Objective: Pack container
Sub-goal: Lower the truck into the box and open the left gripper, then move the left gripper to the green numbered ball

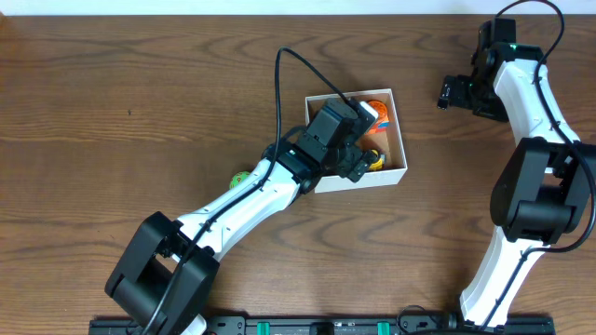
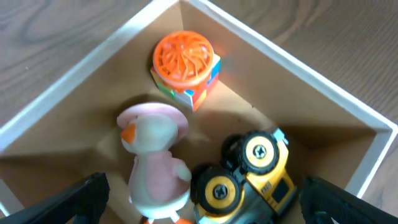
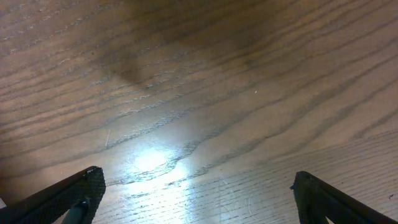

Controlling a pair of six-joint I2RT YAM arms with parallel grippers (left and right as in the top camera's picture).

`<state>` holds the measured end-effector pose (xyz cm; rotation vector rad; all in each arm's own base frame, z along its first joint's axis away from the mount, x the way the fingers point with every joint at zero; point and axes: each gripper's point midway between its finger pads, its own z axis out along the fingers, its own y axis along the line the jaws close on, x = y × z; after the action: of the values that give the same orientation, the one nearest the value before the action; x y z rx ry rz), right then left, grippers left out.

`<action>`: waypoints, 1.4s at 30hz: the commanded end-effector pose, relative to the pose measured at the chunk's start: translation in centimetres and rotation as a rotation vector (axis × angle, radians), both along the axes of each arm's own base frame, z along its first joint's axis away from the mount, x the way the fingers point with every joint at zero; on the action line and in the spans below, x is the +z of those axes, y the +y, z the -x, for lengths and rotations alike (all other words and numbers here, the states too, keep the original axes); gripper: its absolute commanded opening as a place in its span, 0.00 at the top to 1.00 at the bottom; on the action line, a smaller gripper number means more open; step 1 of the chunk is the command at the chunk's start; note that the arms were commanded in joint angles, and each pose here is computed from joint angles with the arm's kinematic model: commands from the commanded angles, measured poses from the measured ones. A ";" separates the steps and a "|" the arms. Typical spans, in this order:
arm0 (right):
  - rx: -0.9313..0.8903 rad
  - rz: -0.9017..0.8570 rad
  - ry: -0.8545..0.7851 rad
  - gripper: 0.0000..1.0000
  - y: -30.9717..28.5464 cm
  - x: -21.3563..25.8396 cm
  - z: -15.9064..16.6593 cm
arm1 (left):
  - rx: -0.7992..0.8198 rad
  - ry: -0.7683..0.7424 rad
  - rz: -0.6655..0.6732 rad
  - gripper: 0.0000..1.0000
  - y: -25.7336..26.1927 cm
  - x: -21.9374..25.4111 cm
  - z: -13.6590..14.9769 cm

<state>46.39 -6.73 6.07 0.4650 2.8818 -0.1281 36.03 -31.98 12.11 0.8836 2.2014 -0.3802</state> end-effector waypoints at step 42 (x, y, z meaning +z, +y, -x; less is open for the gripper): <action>-0.007 0.002 -0.019 0.01 0.2 0.9 0.0 | 0.994 0.391 -0.221 0.02 28.1 3.3 6.4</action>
<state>46.38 -6.72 6.05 0.4650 2.8823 -0.1276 29.81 -2.71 15.77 -0.2384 2.7216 0.3069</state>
